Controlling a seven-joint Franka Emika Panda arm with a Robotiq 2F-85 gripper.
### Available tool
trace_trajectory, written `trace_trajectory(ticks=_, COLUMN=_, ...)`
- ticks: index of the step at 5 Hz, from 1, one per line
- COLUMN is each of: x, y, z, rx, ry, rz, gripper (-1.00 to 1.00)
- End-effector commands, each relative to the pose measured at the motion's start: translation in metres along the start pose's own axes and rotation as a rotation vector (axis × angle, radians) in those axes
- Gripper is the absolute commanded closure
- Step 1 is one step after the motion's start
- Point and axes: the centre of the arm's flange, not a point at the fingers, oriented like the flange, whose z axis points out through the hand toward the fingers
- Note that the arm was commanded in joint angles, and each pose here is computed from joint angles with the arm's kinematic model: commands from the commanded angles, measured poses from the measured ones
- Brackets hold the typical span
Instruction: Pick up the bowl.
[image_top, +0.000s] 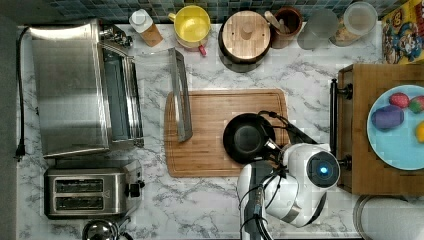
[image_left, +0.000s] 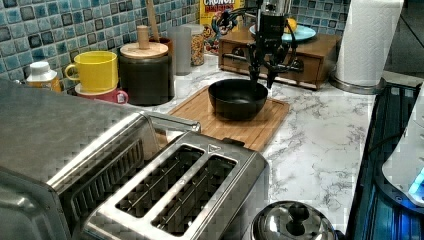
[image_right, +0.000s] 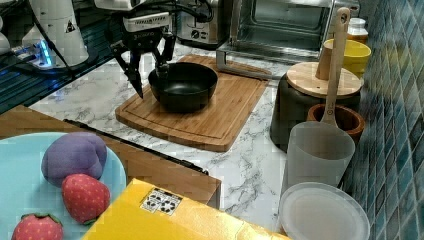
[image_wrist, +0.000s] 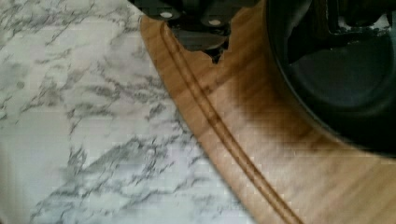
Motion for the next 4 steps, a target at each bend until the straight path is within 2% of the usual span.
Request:
trace_trajectory(ticks=1, x=-0.005, y=-0.027, z=0.013, rx=0.019, ry=0.048, rz=-0.028, gripper=0.0)
trace_trajectory(ticks=2, x=0.0, y=-0.027, z=0.006, rx=0.008, ry=0.061, rz=0.018, gripper=1.0)
trace_trajectory(ticks=3, x=0.009, y=-0.024, z=-0.006, rx=0.003, ry=0.043, rz=0.067, gripper=1.0)
trace_trajectory(ticks=4, x=0.013, y=-0.026, z=-0.023, rx=0.022, ry=0.053, rz=0.097, gripper=1.0)
